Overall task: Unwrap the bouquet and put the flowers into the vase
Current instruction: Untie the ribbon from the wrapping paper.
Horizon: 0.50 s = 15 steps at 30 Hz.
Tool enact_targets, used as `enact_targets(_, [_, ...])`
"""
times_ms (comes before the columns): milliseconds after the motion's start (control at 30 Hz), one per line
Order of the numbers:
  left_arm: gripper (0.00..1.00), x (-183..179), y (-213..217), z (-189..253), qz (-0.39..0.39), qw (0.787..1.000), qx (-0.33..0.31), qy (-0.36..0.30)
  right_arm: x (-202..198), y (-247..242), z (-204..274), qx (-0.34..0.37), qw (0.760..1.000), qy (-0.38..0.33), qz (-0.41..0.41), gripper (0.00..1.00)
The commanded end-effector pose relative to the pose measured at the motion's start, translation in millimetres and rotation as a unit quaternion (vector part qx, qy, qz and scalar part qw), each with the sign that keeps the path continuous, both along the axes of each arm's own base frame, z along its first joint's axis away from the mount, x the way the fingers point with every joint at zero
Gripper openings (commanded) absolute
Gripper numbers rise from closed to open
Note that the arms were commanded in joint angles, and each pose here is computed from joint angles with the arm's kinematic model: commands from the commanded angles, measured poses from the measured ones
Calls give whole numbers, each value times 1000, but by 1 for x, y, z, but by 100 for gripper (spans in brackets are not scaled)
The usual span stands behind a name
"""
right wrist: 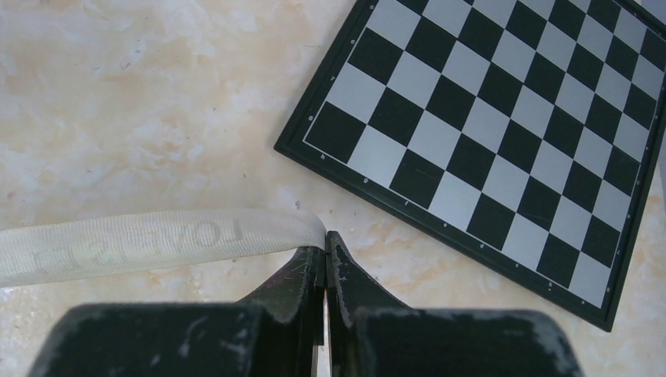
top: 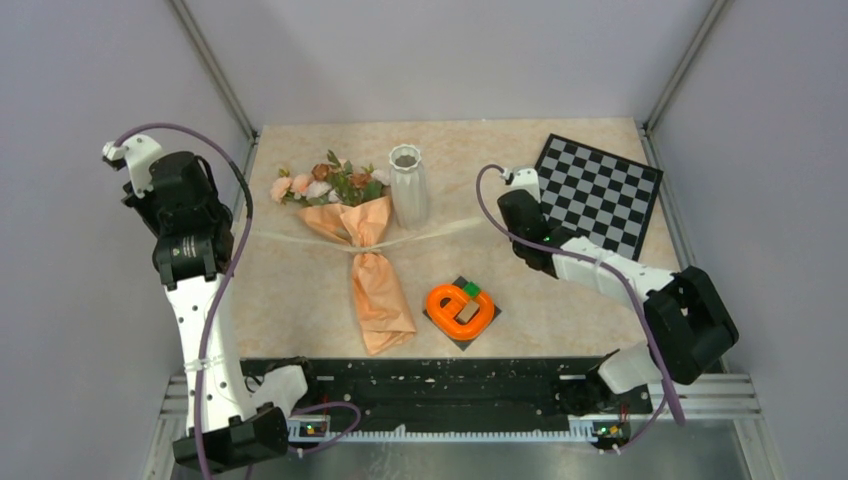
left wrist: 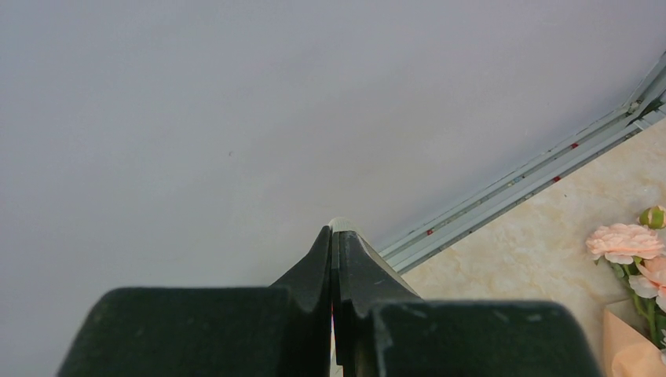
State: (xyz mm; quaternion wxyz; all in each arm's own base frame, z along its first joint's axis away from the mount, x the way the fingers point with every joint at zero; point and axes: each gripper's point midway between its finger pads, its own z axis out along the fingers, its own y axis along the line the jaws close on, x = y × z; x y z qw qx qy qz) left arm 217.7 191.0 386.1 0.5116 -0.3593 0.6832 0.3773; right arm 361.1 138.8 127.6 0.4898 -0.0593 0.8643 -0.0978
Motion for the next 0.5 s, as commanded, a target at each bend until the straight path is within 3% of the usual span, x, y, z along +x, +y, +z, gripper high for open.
enact_targets(0, [0, -2, 6, 10, 18, 1000, 15, -13, 0, -19, 15, -4, 1000, -20, -21, 0])
enact_targets(467, [0, -12, 16, 24, 58, 997, 44, 4, -1, -35, 13, -6, 999, -16, -38, 0])
